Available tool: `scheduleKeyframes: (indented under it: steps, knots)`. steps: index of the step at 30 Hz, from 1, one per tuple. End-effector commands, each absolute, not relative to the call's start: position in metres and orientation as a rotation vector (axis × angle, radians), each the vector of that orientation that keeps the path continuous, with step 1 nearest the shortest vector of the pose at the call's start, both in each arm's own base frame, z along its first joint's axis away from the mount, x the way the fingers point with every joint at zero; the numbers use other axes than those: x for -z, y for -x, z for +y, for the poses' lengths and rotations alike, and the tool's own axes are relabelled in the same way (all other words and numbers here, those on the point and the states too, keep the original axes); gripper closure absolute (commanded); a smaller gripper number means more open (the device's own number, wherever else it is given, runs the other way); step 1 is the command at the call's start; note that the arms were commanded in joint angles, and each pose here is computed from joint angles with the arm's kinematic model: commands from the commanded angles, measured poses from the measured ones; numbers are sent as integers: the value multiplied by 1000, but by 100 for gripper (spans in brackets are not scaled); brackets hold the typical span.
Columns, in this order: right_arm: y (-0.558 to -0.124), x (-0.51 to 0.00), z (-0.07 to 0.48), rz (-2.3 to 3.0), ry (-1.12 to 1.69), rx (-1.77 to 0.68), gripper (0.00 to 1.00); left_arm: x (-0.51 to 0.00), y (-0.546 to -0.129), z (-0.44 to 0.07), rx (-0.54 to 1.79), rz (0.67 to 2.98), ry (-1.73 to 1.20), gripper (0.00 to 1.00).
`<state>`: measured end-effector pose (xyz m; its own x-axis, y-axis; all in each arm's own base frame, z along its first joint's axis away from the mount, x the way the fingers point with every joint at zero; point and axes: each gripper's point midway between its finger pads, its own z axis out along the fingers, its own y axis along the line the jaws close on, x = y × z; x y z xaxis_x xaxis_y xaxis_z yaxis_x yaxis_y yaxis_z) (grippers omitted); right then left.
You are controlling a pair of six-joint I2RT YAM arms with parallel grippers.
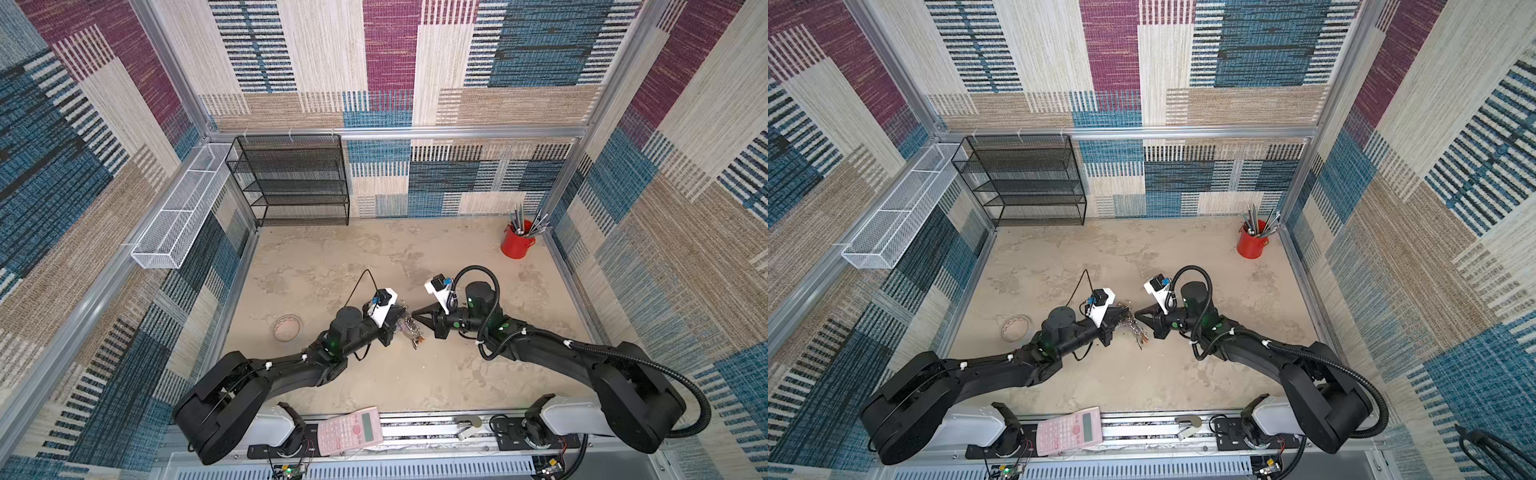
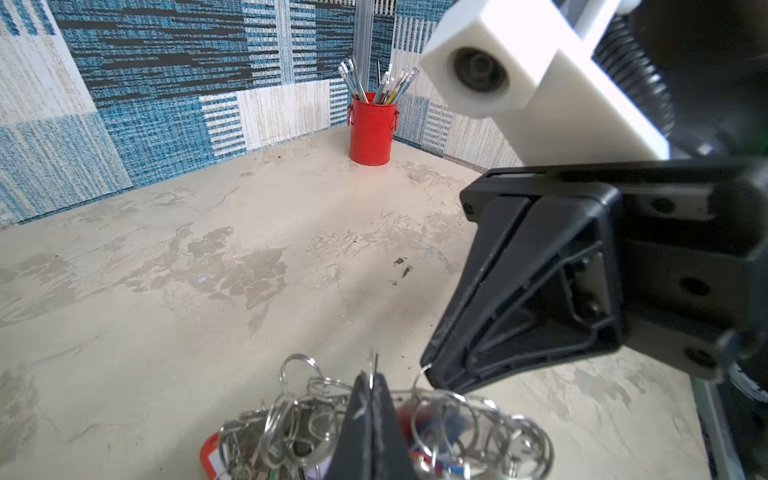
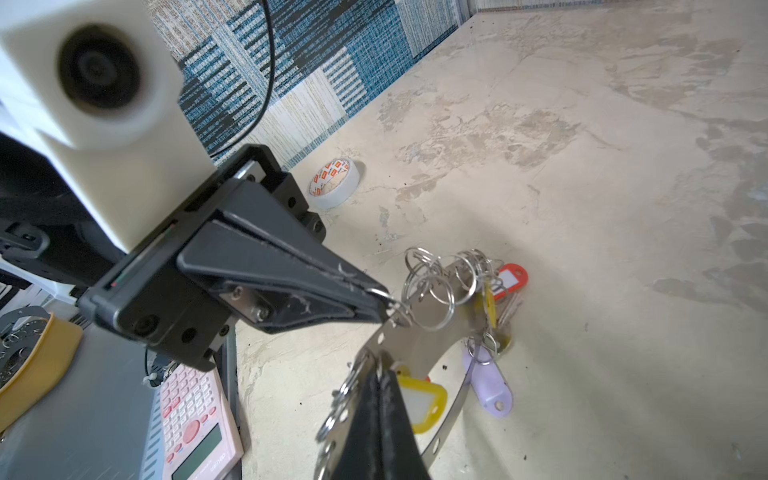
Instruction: Put the keys on the keyring
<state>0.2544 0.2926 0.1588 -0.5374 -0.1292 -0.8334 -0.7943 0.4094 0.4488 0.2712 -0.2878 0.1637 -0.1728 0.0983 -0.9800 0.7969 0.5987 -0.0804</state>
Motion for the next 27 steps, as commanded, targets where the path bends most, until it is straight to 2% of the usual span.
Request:
scheduleKeyframes:
  steps: [1,27]
  knots:
    - [-262,-175,296,1871,758,-1153,100,-165,-268,-292,744,1618,-805,100]
    - [-277,-180,293,1874,718,-1165,100,-156,-269,-294,730,1635,-825,100]
